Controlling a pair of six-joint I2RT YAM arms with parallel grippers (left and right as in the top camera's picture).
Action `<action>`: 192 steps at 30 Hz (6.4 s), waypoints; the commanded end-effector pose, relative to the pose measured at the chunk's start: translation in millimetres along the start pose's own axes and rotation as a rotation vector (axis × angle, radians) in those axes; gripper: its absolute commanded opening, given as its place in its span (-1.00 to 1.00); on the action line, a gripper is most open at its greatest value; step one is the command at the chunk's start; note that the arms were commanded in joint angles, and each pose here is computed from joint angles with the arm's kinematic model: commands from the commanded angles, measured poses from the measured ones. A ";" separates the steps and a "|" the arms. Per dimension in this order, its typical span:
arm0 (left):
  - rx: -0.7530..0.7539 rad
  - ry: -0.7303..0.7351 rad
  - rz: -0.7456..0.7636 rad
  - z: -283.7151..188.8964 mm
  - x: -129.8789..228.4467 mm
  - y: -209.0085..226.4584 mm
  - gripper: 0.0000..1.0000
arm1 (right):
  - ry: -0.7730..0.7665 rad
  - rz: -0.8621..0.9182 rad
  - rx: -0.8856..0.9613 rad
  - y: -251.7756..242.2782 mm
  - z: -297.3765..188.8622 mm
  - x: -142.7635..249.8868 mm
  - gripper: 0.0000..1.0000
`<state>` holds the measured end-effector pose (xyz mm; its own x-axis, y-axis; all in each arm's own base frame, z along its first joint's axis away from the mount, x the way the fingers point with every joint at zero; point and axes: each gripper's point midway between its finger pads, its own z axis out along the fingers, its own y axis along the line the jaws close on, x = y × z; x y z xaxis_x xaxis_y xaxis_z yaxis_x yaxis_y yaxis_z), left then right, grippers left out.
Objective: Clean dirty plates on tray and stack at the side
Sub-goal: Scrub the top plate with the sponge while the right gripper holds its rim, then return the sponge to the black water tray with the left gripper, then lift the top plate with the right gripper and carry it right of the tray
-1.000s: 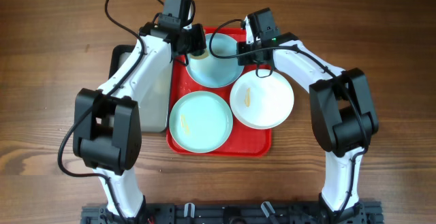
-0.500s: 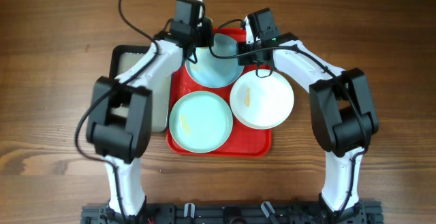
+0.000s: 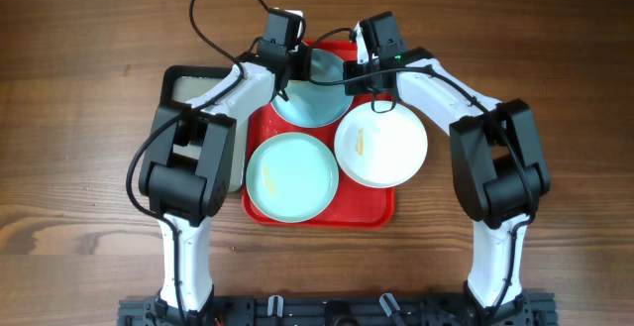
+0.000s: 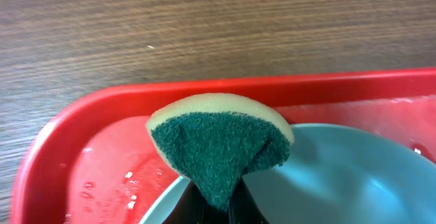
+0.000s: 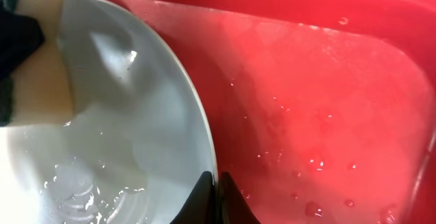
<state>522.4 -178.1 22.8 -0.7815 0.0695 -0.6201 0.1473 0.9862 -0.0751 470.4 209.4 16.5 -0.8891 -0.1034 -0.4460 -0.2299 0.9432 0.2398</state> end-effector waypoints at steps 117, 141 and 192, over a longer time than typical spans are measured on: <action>-0.284 -0.126 -0.475 -222.4 20.6 178.0 0.98 | 0.047 -0.073 0.034 -2.9 0.1 13.3 -0.28; -0.284 -0.126 -0.475 -222.4 20.6 178.0 1.00 | 0.039 -0.074 0.043 -5.7 7.0 13.3 -0.42; -0.284 -0.127 -0.475 -222.4 20.5 178.1 1.00 | -0.729 -0.782 0.201 227.8 -128.7 -92.5 -0.91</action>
<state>397.4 30.7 169.0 -0.6483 -0.3816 -0.6588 -0.3765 0.9128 -0.1583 451.1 384.3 201.4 -0.2162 -0.4145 -0.8840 -0.5425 0.8037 -0.2442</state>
